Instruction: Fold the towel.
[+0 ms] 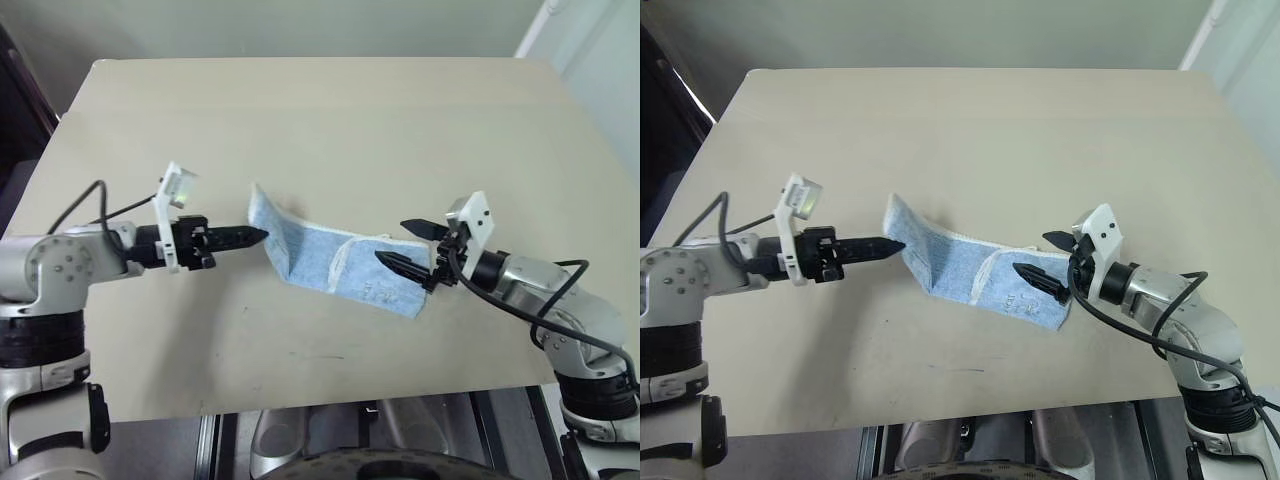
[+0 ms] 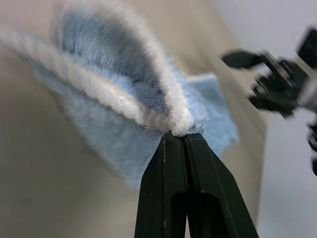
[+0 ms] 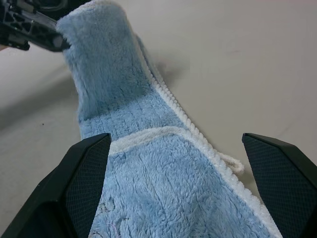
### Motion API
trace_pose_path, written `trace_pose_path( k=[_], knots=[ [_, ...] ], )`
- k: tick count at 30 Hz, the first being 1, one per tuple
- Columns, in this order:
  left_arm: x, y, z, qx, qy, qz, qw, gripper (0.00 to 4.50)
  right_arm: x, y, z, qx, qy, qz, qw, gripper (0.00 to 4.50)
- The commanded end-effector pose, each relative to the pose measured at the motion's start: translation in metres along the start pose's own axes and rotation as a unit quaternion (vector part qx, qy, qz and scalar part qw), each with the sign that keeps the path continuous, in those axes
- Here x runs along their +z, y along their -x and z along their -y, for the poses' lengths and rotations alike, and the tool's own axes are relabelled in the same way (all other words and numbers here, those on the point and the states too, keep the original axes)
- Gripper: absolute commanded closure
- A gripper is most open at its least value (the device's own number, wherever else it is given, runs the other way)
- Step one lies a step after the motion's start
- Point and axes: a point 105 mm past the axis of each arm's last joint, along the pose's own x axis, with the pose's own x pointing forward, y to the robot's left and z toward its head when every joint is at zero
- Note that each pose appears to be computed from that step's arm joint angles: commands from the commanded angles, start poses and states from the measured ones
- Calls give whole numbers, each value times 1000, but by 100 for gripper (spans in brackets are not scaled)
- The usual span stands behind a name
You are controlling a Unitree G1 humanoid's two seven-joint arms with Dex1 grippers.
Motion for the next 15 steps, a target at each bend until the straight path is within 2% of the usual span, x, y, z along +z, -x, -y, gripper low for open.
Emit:
trace_pose_path(
  k=[1,8,15],
  knots=[
    [9,-19,26,-71,-53,-16,996,448,16,9,1,-10,19,23,999,0],
    [4,-67,44,-149,-81,-53,984,448,16,29,16,-54,28,16,998,0],
    [-17,-110,54,-186,-84,-113,972,448,23,59,45,-125,43,13,991,0]
  ],
)
